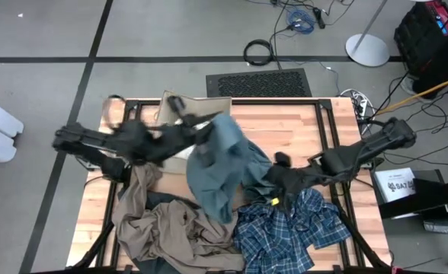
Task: Sort clothes
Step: Put the gray jeans into the white laundry bin
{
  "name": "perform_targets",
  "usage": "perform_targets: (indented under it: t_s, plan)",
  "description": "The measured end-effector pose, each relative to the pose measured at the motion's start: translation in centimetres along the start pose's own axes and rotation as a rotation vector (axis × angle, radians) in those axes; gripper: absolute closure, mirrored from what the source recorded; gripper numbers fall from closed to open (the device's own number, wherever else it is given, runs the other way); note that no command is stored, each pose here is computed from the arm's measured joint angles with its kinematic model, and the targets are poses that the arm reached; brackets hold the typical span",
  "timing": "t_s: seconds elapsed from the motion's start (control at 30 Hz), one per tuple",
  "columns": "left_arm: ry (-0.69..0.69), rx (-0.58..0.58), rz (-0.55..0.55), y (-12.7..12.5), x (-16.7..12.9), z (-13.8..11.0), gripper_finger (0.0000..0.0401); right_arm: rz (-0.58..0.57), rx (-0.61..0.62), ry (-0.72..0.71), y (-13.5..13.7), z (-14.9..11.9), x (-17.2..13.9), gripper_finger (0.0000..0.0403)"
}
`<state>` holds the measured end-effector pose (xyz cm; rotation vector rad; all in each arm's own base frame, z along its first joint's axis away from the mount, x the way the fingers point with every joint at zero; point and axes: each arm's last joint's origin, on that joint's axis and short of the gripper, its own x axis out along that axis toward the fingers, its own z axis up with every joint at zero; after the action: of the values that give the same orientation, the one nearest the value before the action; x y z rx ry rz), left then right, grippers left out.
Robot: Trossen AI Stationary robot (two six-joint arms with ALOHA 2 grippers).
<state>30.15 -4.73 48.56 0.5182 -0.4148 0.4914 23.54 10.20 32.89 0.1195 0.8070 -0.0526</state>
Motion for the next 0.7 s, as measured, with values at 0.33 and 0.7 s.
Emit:
perform_targets:
  t_s: [0.33,0.7]
  plan:
    - [0.192,0.116,0.103,2.9,8.3,-2.5,0.0383,-0.218,0.059,-0.079,1.2,-5.7,-1.9,0.0138]
    - [0.255,0.117,0.056,3.4,8.1,-2.7,0.0383,-0.448,0.076,-0.197,-0.6,-10.0,0.3,0.0138]
